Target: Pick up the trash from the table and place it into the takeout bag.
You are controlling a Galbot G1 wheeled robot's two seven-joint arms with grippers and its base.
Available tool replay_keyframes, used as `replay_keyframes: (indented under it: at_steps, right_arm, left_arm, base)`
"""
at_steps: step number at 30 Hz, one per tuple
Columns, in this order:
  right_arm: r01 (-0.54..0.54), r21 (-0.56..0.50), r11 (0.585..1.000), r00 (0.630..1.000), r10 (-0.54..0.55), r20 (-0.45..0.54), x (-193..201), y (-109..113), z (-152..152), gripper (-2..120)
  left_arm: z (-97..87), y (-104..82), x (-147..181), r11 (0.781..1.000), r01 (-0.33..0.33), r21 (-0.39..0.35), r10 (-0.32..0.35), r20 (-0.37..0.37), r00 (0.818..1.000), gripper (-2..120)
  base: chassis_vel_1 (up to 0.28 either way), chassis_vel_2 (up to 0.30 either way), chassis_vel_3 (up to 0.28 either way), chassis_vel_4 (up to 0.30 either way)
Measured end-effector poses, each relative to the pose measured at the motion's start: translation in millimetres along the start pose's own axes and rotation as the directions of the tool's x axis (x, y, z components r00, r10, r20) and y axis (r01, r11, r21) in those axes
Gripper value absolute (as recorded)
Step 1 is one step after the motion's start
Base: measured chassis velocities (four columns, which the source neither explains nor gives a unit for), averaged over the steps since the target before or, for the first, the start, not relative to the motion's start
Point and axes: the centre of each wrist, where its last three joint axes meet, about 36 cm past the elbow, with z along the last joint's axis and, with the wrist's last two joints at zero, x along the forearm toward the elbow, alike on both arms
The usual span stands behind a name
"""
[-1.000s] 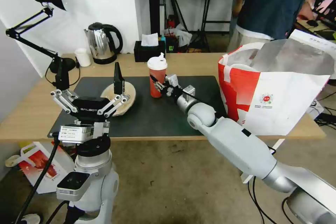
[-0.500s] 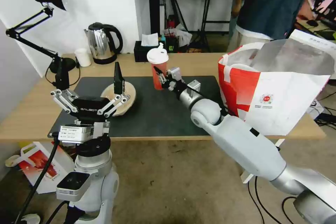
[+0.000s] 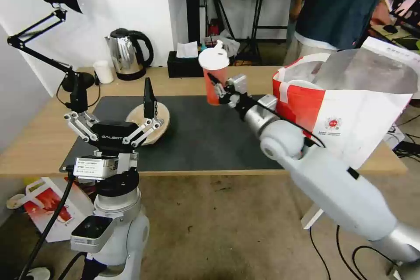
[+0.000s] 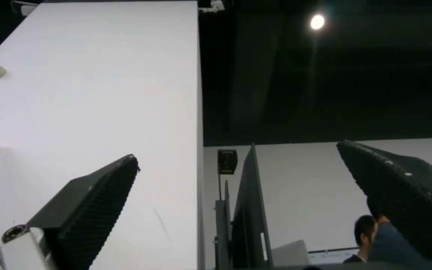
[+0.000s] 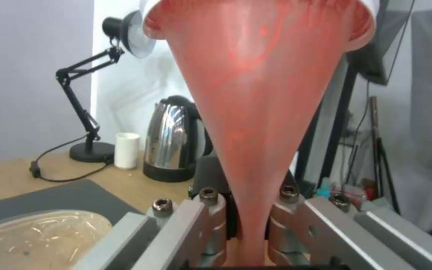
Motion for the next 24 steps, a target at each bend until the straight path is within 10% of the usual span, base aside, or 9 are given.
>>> replay_keyframes:
  at_steps: [24]
  right_arm:
    - [0.000,0.103,0.995,0.993,-0.011,0.113,88.4,-18.9,-84.1,4]
  left_arm:
    - [0.7,-5.1,-1.3,1.000,-0.010,0.012,0.010,-0.002,1.000,100]
  base:
    - [0.000,0.000,0.000,0.000]
